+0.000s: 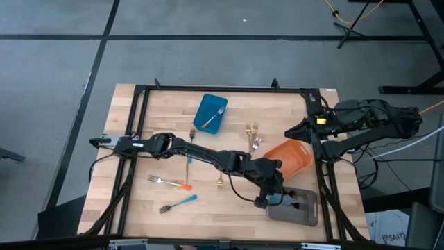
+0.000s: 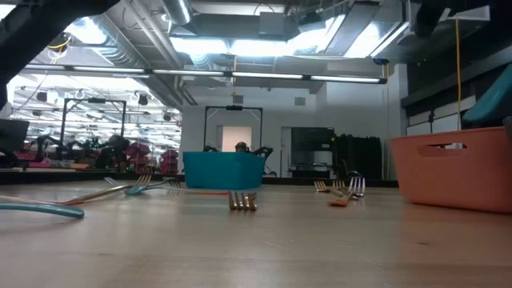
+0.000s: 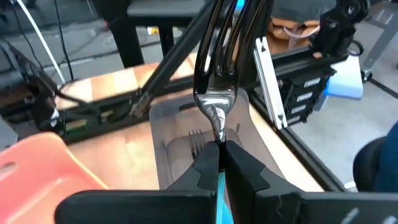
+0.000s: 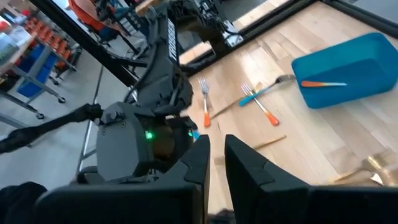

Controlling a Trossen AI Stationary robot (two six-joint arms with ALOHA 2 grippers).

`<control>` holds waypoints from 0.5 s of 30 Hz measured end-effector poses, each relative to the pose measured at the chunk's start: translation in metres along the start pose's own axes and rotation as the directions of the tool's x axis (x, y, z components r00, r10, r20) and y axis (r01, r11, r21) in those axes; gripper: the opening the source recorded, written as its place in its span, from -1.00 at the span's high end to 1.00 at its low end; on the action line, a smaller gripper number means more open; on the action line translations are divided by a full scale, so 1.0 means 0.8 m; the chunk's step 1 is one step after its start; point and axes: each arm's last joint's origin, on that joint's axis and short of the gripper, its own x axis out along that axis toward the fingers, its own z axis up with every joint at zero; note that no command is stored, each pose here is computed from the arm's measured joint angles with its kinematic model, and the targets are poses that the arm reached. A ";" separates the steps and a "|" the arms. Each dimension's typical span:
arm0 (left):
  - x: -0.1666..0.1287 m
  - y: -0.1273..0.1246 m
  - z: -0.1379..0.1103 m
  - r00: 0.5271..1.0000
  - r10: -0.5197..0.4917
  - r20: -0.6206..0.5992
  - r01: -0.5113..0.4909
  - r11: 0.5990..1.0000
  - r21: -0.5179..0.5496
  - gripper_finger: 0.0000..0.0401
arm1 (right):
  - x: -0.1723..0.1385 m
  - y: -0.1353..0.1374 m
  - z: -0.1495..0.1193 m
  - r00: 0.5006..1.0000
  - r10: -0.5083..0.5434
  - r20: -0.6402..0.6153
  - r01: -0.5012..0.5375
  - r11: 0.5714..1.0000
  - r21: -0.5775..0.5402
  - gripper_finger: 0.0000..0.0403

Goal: Sort silverware by color (type)
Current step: Put the right blue fork into the black bin

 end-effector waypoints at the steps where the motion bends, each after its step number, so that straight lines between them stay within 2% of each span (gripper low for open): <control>1: 0.000 0.001 -0.002 1.000 0.001 -0.014 -0.001 1.000 -0.003 0.96 | 0.000 -0.001 -0.001 1.000 -0.009 -0.013 0.009 1.000 -0.001 0.79; 7: -0.001 0.004 -0.008 0.997 0.039 -0.069 -0.040 0.999 -0.009 0.96 | 0.011 -0.007 -0.014 0.985 -0.051 -0.163 0.053 0.999 0.009 0.79; 10: -0.001 0.005 -0.012 0.993 0.061 -0.100 -0.063 0.998 -0.010 0.96 | 0.020 -0.009 -0.020 0.967 -0.075 -0.244 0.092 0.994 0.058 0.79; 15: -0.002 0.006 -0.018 0.981 0.123 -0.151 -0.124 0.992 -0.003 0.96 | 0.039 -0.011 -0.027 0.929 -0.134 -0.346 0.167 0.984 0.068 0.79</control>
